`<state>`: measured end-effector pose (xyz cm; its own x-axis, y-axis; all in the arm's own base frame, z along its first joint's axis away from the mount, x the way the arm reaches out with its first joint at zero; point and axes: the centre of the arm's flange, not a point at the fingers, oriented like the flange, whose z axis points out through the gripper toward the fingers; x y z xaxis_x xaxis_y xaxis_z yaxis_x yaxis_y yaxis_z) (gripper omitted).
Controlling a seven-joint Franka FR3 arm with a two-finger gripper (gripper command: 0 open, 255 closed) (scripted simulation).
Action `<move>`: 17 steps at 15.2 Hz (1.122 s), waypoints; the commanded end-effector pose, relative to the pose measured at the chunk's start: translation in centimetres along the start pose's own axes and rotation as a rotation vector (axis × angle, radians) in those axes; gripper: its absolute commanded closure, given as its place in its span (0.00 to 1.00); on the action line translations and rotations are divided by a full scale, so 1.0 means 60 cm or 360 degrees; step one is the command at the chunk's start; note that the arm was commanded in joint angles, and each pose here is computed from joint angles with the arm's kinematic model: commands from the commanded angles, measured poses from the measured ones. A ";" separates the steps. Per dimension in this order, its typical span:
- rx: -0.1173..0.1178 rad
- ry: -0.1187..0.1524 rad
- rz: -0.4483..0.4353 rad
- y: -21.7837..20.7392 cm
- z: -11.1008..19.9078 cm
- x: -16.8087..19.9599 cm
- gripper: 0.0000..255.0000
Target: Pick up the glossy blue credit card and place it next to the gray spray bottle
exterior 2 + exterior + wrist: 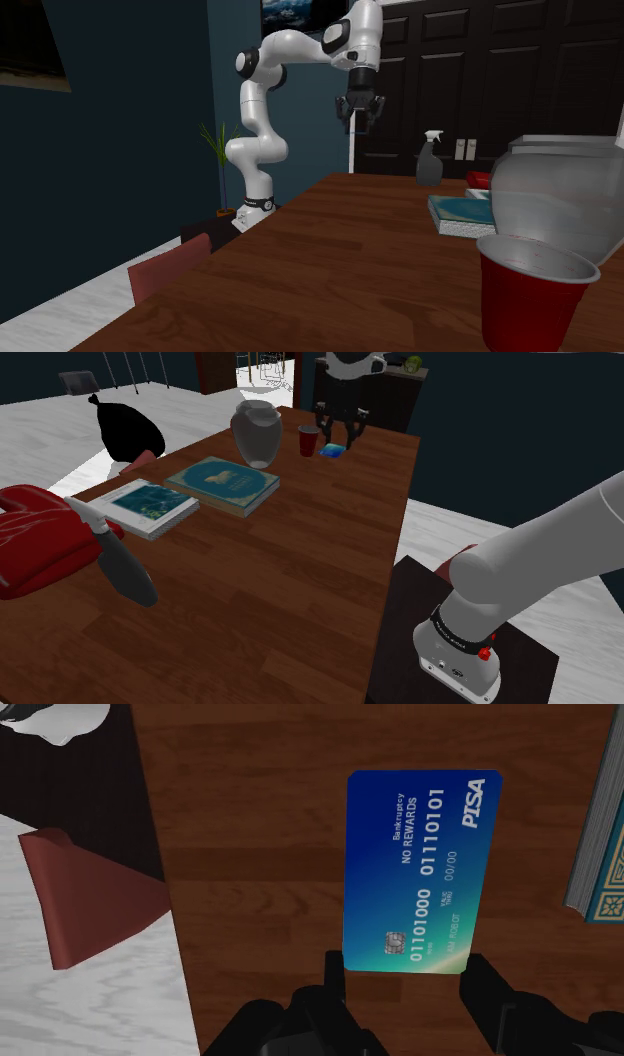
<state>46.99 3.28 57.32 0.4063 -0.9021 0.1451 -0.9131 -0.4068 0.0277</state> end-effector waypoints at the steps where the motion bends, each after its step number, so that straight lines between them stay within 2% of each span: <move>1: -0.0001 0.0000 0.0000 0.000 -0.018 0.004 1.00; 14: -0.0001 0.0000 0.0000 0.003 -0.129 0.020 1.00; 17: -0.0001 0.0000 0.0000 -0.015 -0.139 -0.043 1.00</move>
<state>46.65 6.11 65.12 0.4073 -0.9017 0.1448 -0.9127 -0.4078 0.0279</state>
